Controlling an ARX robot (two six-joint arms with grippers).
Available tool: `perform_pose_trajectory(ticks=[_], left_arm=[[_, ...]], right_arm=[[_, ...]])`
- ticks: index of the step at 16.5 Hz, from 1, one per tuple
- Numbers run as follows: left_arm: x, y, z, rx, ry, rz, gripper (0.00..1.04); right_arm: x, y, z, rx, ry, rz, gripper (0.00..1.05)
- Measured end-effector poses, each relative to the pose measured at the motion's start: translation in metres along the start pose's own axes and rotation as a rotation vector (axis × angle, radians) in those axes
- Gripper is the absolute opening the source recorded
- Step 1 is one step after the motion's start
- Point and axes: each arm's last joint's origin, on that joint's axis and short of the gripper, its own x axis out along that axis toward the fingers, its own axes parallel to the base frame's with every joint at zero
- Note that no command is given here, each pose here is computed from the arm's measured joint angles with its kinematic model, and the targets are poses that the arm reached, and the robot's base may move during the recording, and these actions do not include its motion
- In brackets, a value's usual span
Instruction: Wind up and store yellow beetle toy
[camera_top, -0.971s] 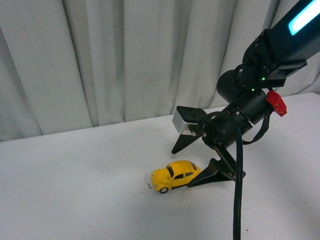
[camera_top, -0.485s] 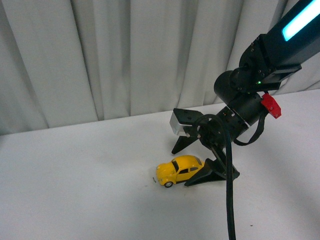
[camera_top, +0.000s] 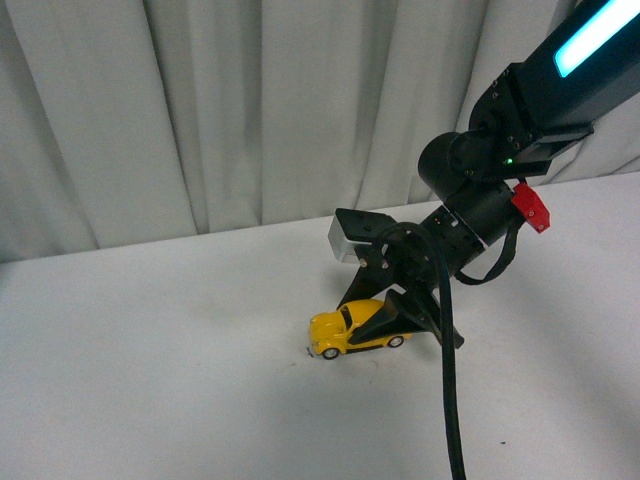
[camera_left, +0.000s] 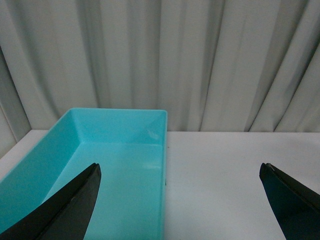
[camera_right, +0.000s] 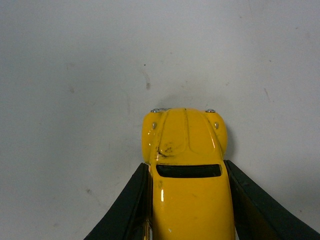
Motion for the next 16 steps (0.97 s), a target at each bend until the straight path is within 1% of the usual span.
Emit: perform_pose_trajectory(ticks=[6,9,10,16], left_arm=[[0.0,0.0,0.0,0.0,0.0,0.0,0.98],[0.0,0.0,0.0,0.0,0.0,0.0,0.98],[0.0,0.0,0.0,0.0,0.0,0.0,0.98],[0.0,0.0,0.0,0.0,0.0,0.0,0.98]], right_arm=[[0.0,0.004,-0.002,0.003,-0.007,-0.002,0.4],[-0.004,0.012,-0.007,0.012,-0.013,0.001,0.4],[-0.077,0.094,-0.083,0.132,0.014,-0.092,0.39],[-0.083,0.1,-0.087,0.15,0.025,-0.105,0.39]])
